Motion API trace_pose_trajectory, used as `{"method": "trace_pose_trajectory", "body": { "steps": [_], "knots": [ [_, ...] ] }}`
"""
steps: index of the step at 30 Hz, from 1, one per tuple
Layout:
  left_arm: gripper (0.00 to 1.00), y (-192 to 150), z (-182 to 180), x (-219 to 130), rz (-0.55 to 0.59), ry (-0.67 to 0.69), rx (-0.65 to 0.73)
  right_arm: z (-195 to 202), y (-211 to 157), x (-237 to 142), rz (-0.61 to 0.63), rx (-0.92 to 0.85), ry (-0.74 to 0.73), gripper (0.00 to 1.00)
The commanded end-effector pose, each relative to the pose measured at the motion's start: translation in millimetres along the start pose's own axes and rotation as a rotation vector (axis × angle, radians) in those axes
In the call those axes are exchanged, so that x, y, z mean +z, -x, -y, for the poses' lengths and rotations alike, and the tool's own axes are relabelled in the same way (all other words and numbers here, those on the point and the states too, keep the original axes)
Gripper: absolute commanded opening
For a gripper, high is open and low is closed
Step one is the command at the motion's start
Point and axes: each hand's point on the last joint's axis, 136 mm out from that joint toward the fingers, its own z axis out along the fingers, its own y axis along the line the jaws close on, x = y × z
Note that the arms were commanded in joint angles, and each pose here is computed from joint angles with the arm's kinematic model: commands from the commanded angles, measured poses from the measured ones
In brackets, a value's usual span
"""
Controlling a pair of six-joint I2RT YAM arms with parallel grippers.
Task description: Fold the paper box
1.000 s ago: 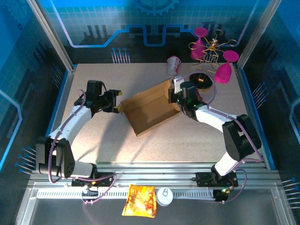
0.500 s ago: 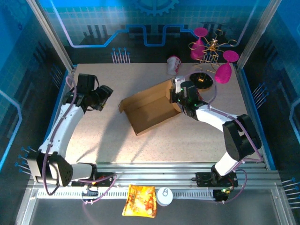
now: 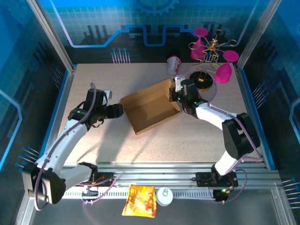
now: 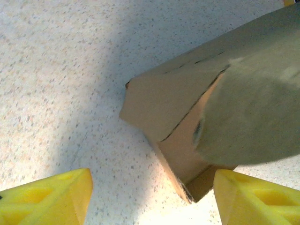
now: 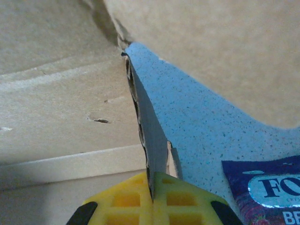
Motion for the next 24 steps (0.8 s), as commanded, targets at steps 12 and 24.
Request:
{"method": "trace_pose_trajectory", "body": {
  "steps": [12, 24],
  "knots": [
    [0.51, 41.2, 13.4, 42.5, 0.03, 0.033, 0.109, 1.5, 7.1, 3.4, 0.004, 0.03, 0.013, 0.0],
    [0.11, 51.4, 14.0, 57.1, 0.054, 0.114, -0.035, -8.5, 10.0, 1.2, 0.037, 0.09, 0.036, 0.0]
  ]
}}
